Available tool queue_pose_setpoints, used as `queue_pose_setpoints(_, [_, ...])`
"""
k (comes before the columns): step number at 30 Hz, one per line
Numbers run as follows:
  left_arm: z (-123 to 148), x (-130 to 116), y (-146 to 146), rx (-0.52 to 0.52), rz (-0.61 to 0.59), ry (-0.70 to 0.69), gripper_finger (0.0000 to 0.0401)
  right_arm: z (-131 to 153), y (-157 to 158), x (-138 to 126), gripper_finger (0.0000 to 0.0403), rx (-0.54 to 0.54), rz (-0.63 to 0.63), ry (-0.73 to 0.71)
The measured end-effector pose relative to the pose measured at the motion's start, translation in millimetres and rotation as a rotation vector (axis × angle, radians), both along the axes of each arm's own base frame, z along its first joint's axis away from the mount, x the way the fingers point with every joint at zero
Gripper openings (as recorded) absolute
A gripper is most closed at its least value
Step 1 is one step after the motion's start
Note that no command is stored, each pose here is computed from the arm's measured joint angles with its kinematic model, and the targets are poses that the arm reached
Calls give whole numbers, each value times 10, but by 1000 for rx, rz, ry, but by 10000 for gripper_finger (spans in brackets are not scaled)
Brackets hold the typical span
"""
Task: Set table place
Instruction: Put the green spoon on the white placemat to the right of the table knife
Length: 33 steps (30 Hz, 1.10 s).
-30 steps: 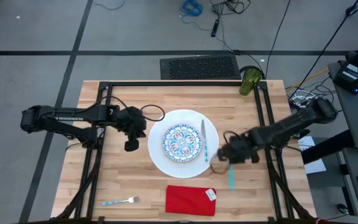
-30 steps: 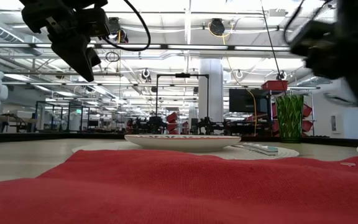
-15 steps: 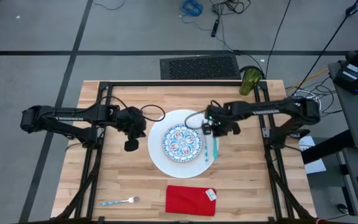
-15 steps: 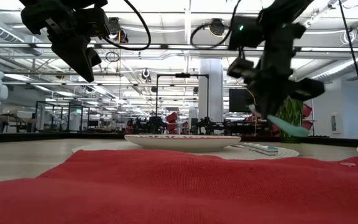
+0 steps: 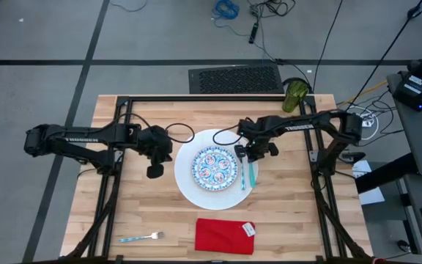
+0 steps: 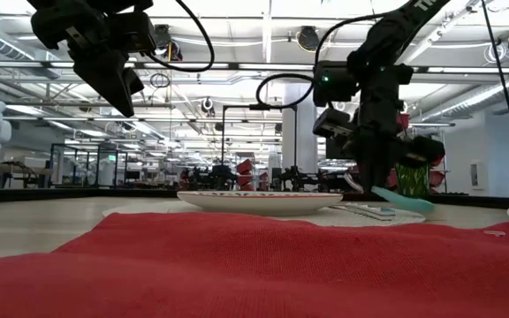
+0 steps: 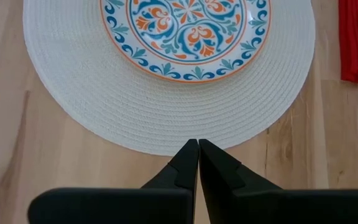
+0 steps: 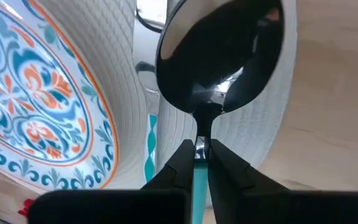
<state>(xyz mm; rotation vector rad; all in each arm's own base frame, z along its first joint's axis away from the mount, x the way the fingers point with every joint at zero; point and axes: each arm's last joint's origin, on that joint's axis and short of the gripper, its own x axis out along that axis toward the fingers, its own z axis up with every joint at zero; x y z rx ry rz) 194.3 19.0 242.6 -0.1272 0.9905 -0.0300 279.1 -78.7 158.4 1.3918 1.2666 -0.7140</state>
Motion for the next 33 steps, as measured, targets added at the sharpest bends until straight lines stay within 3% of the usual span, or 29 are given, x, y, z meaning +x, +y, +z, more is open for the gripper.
queue_pose_setpoints(24, [1, 1, 0, 0, 0, -2, 0, -3, -48, -5, 11, 15, -74, 13])
queue_pose_setpoints(33, [1, 1, 0, 0, 0, -2, 0, -2, -47, -5, 29, 12, -68, 11])
